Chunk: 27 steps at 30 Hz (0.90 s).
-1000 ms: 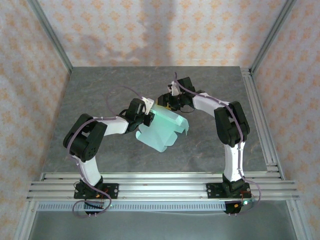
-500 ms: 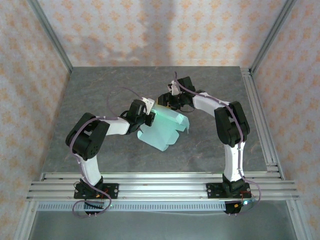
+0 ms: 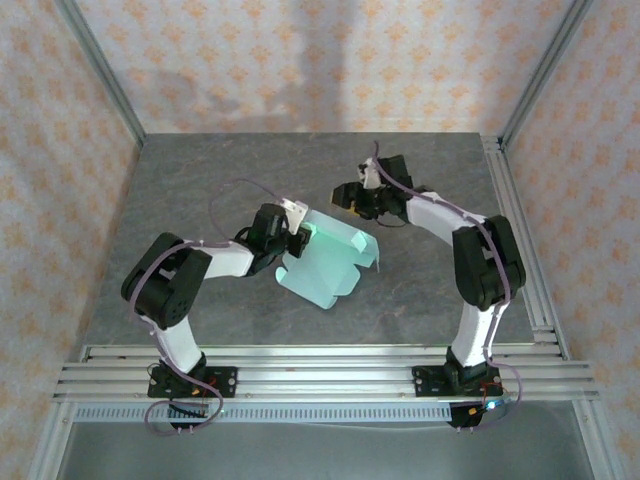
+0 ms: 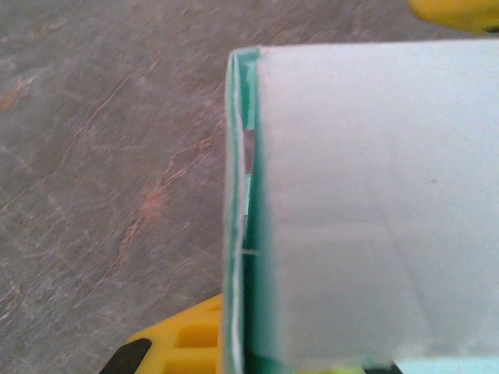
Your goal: Fold the paper box
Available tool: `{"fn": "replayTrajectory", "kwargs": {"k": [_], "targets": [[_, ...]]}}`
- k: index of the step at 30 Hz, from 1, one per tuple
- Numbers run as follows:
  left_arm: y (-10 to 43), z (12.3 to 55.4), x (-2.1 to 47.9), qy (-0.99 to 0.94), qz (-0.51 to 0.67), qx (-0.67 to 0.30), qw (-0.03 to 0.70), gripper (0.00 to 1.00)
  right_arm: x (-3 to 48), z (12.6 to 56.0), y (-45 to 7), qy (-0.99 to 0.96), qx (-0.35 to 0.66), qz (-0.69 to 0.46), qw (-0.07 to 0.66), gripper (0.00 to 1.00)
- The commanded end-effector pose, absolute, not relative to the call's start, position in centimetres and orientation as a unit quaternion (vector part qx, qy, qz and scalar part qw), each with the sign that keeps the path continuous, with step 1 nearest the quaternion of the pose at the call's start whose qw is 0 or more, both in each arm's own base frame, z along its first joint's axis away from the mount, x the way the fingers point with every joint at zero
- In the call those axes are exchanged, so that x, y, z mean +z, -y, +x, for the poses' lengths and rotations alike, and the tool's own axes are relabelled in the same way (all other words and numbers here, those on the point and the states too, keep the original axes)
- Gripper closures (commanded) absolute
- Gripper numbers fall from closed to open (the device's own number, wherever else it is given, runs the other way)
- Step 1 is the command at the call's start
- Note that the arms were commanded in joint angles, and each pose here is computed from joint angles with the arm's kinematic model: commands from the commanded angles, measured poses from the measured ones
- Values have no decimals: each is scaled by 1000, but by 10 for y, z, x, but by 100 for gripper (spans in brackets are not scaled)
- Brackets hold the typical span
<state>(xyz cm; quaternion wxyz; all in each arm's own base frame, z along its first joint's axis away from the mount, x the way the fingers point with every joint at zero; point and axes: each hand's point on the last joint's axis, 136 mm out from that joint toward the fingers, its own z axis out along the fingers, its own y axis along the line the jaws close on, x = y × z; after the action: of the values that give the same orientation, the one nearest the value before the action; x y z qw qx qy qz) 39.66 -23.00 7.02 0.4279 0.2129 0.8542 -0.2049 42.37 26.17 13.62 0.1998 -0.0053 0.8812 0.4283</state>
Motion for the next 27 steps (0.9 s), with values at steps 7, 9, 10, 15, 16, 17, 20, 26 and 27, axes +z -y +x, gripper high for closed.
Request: {"fn": "replayTrajectory", "kwargs": {"k": [7, 9, 10, 15, 16, 17, 20, 26, 27], "targets": [[245, 387, 124, -811, 219, -272, 469, 100, 137, 409, -275, -872, 449, -76, 180, 45], [242, 391, 127, -813, 201, -273, 473, 100, 141, 399, -284, -868, 452, -100, 177, 46], [241, 394, 128, -816, 190, -271, 474, 100, 142, 392, -289, -866, 455, -112, 173, 47], [236, 406, 134, -825, 135, -272, 476, 100, 143, 371, -303, -862, 455, -151, 167, 49], [235, 409, 135, -827, 123, -273, 475, 100, 143, 369, -305, -863, 451, -152, 170, 49], [236, 411, 136, -829, 115, -276, 473, 100, 142, 368, -307, -863, 451, -150, 172, 51], [238, 416, 140, -832, 94, -288, 466, 100, 141, 369, -311, -862, 455, -133, 179, 55], [240, 424, 146, -831, 59, -306, 462, 100, 138, 371, -325, -855, 475, -88, 187, 62], [239, 425, 146, -831, 51, -305, 463, 100, 138, 372, -329, -852, 483, -79, 188, 62]]}}
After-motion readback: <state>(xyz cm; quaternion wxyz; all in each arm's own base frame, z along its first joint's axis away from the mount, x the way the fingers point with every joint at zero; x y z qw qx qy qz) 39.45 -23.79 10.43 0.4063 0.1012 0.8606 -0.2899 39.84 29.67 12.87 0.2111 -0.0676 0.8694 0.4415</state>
